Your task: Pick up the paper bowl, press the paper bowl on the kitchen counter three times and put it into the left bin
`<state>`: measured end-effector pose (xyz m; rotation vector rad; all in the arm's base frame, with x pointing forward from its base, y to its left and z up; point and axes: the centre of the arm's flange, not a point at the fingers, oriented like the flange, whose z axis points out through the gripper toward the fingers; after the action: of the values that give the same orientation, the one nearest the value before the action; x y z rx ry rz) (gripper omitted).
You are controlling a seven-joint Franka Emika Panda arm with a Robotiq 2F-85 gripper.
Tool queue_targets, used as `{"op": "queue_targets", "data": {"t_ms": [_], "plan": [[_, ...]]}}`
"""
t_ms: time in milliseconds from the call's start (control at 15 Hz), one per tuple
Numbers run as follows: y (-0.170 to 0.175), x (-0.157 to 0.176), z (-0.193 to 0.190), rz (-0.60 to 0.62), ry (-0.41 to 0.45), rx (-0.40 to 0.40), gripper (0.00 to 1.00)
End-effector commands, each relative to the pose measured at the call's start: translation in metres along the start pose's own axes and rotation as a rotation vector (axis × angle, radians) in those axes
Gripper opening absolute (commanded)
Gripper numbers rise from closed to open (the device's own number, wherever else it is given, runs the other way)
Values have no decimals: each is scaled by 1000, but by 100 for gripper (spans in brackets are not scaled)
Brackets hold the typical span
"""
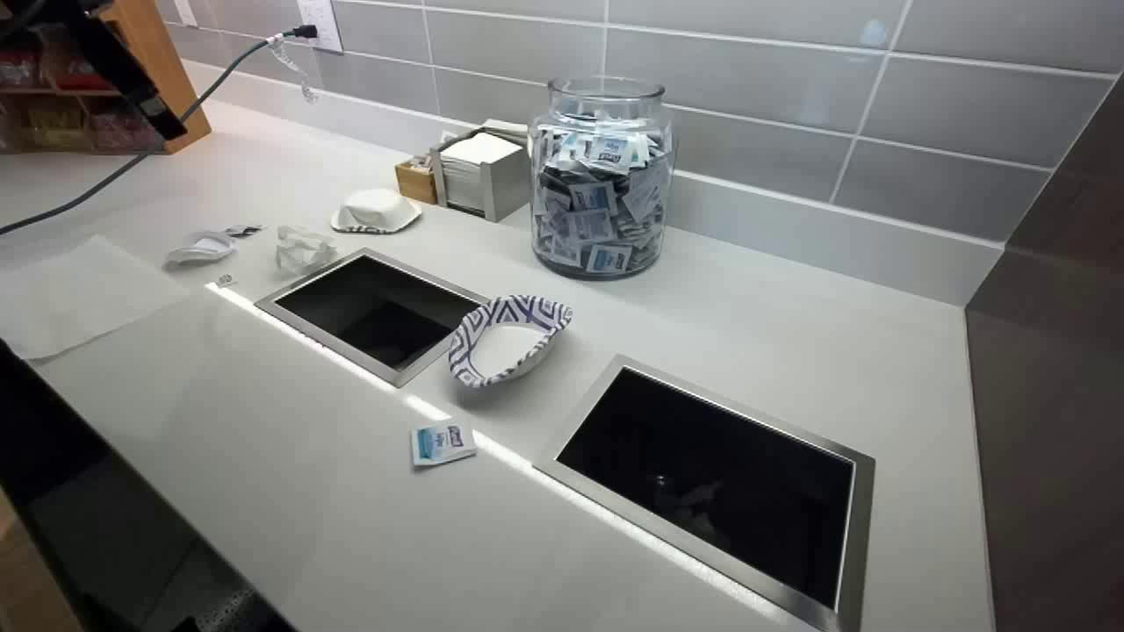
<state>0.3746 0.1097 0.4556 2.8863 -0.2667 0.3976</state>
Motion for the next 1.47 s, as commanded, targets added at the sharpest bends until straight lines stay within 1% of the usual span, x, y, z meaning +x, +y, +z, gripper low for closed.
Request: {"op": "queue_targets", "data": {"t_ms": [0, 133, 200, 267, 333, 467, 667, 867, 1000, 1067, 1133, 1267, 1400], "plan": [[0, 0, 0, 0, 0, 0, 100], [0, 0, 0, 0, 0, 0, 100], [11, 4, 3, 37, 7, 11, 100], [28, 8, 5, 103, 20, 16, 100], [44, 10, 5, 167, 18, 44, 100], [78, 16, 7, 262, 28, 89, 100], [130, 24, 17, 408, 44, 177, 100], [179, 21, 37, 580, 33, 244, 100], [211, 16, 53, 696, 23, 279, 100], [229, 13, 60, 749, 31, 291, 100], [206, 25, 45, 677, 20, 249, 100], [228, 19, 54, 734, 23, 262, 100], [230, 18, 55, 744, 21, 265, 100]]}}
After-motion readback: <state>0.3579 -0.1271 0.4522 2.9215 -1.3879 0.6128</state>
